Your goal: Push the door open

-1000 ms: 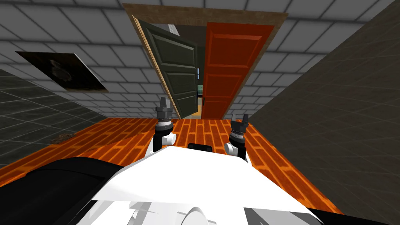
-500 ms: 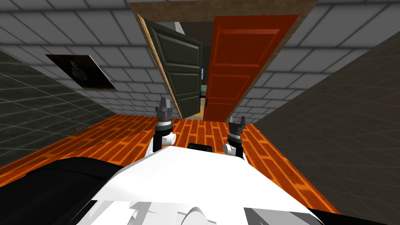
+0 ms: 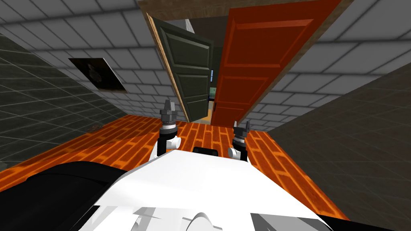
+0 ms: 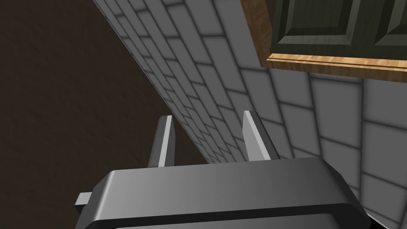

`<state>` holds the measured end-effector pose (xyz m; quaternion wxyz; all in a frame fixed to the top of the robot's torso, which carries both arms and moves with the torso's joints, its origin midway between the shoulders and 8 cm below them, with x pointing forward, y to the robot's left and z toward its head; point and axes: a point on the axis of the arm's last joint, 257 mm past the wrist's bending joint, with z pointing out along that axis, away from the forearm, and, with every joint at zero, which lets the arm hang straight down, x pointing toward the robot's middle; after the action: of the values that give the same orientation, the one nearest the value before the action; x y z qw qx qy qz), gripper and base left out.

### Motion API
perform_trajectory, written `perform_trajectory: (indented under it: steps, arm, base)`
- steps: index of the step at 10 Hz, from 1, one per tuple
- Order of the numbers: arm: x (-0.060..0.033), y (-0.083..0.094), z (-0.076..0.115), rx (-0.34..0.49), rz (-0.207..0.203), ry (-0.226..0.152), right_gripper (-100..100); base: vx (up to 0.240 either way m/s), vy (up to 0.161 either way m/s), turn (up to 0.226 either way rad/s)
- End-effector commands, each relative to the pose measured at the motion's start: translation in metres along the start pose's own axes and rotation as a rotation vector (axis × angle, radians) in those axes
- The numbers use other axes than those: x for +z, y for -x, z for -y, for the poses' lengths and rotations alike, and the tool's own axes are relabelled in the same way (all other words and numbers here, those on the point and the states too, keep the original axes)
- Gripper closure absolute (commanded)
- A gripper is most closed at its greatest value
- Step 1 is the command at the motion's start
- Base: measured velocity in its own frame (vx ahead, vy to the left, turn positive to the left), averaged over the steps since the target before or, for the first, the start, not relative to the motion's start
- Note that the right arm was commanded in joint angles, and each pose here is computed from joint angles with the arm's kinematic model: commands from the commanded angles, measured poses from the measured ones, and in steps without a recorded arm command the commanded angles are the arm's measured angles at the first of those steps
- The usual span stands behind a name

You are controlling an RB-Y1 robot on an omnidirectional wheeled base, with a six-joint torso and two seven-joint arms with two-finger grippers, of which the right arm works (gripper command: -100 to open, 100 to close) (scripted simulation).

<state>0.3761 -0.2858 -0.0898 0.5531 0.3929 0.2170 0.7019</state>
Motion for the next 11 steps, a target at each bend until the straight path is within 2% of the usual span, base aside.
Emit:
perform_trajectory:
  steps: [1,11]
  arm:
    - [-0.0043,0.007,0.009,0.044,0.018,-0.012,-100]
    - [-0.0348,0.043,0.058,0.294,0.147,-0.077,-100]
  base:
    - [0.099,-0.001,0.104]
    - [0.103,-0.015,0.12]
